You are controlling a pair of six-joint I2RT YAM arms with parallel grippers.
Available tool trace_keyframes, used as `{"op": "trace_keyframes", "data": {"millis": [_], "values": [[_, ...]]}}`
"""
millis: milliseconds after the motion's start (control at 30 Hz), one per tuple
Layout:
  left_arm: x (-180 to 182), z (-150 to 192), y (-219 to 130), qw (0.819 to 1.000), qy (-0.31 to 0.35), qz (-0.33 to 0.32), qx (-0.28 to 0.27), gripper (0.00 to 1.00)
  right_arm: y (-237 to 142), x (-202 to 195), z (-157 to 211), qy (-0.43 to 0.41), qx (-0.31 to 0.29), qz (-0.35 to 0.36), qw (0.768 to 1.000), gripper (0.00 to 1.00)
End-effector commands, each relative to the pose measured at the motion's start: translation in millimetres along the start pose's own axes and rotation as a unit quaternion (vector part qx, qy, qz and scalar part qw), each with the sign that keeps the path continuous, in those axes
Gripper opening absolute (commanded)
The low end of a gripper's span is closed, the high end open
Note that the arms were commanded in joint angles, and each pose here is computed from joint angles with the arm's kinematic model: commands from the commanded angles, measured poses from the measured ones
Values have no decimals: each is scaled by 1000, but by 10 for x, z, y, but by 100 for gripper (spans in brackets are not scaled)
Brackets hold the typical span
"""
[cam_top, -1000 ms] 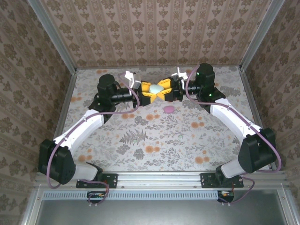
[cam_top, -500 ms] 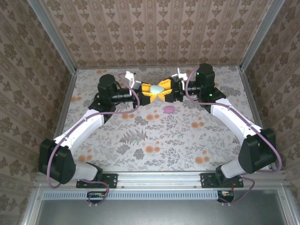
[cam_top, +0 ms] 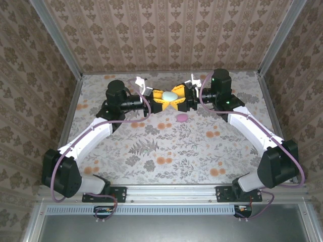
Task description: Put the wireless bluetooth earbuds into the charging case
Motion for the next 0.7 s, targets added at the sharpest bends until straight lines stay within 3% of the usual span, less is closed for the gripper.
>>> {"op": "trace_keyframes", "data": {"millis": [0,333,533,667], "values": [[-75,-160,-1,999,35,9,-15,33,-64,54,-21,-8,3,15,1000,53],[-76,-159,-7,999,36,9,-9,33,-115,49,-17,-8,1,30,1000,55],[-74,-156,-1,999,36,9,-8,34,-116,67,-67,-5,-4,11,1000,40],[-78,-162,4,999,36,12,-9,39,-101,50,-65,2,-4,1,1000,35]]}}
Point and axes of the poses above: each hand's point on the last joint's axis, 136 mm out from that joint toward the fingers, its own y axis out along the fingers, its own x axis along the line the jaws close on, z = x × y, the point moved 9 cm from there along -y, back along the fingers, and after that the axes turned 1 degree about -y, right-handed, at the moved point
